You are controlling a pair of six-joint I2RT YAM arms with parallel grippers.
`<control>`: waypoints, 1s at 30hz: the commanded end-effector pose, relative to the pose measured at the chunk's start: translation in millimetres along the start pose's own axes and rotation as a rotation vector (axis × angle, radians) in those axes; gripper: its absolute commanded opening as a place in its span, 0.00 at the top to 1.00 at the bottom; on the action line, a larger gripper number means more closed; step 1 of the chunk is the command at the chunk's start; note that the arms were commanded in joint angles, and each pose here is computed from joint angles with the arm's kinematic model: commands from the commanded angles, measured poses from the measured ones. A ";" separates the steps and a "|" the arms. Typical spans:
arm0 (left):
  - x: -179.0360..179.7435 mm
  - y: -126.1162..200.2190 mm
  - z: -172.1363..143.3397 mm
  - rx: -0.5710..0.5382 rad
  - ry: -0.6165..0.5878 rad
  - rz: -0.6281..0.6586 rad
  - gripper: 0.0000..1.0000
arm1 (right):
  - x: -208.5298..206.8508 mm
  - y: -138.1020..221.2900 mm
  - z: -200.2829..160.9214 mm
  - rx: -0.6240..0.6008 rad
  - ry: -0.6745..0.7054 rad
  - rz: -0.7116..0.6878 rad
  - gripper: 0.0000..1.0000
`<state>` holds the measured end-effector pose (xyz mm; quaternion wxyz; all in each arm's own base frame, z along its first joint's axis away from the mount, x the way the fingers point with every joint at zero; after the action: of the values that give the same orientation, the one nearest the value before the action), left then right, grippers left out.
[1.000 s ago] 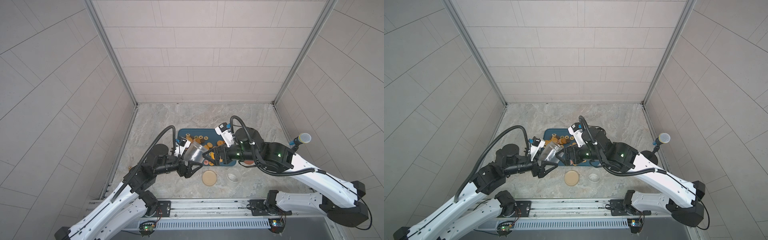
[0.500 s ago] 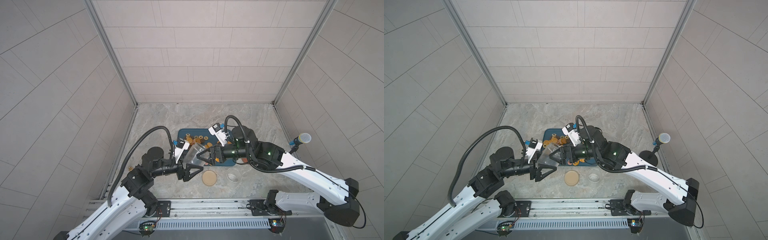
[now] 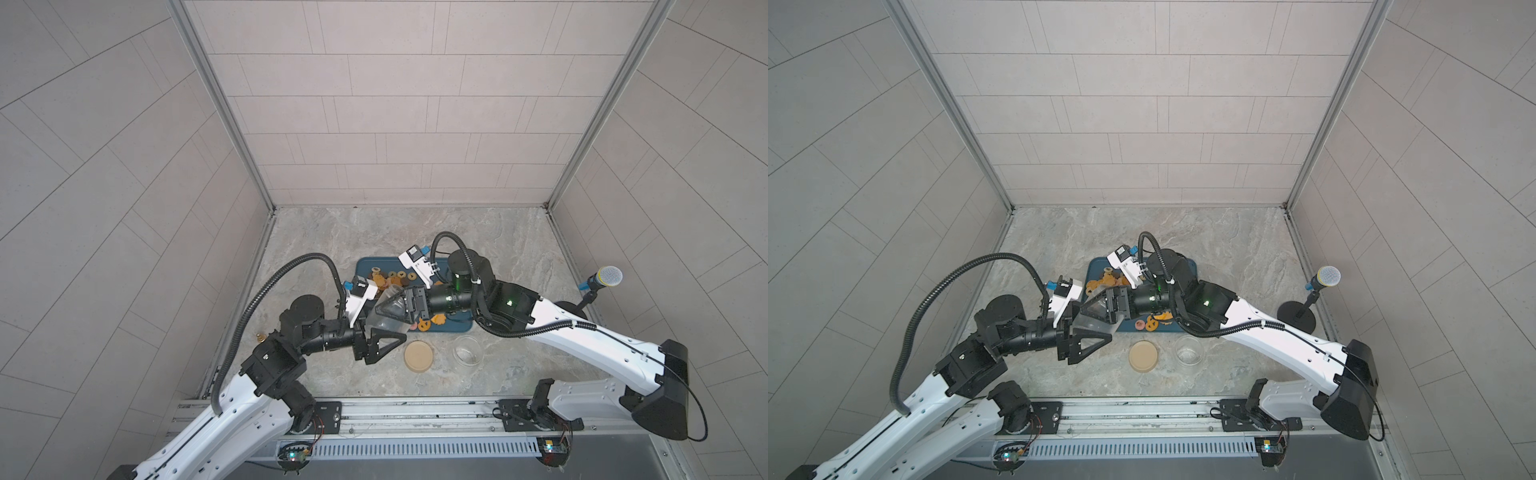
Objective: Pour the cookies out of the jar
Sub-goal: Place the jar at the center of the board.
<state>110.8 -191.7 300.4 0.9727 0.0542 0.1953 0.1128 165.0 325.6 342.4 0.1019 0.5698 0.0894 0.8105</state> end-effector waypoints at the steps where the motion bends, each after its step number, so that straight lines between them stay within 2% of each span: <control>1: -10.2 3.5 16.5 -0.072 -0.065 -0.037 1.00 | 13.3 2.9 1.6 -0.010 0.008 0.062 0.03; 10: -7.3 3.2 15.8 -0.066 -0.064 -0.017 1.00 | 2.4 7.7 -5.5 -0.005 -0.002 0.030 0.11; 17: -5.1 0.1 14.4 -0.050 -0.054 -0.017 1.00 | 1.0 22.4 -10.3 -0.017 0.022 0.002 0.08; 26: -5.0 -1.1 13.4 -0.043 -0.050 -0.022 1.00 | -4.7 25.3 -14.2 -0.011 0.014 -0.020 0.09; 30: -4.6 -1.1 13.2 -0.042 -0.049 -0.020 1.00 | -4.7 24.6 -14.4 -0.005 0.012 -0.021 0.20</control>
<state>110.6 -197.4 295.1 0.9727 0.0668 0.1995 0.0977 156.9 310.6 335.5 0.1114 0.5703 0.0911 0.8087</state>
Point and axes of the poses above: each gripper's point midway between its finger pads, its own y axis back along the fingers, its own x axis along the line the jaws close on, z = x × y, the point moved 5 cm from there along y, back along the fingers, and after that the axes turned 11 degrees about -y, right-handed, at the moved point
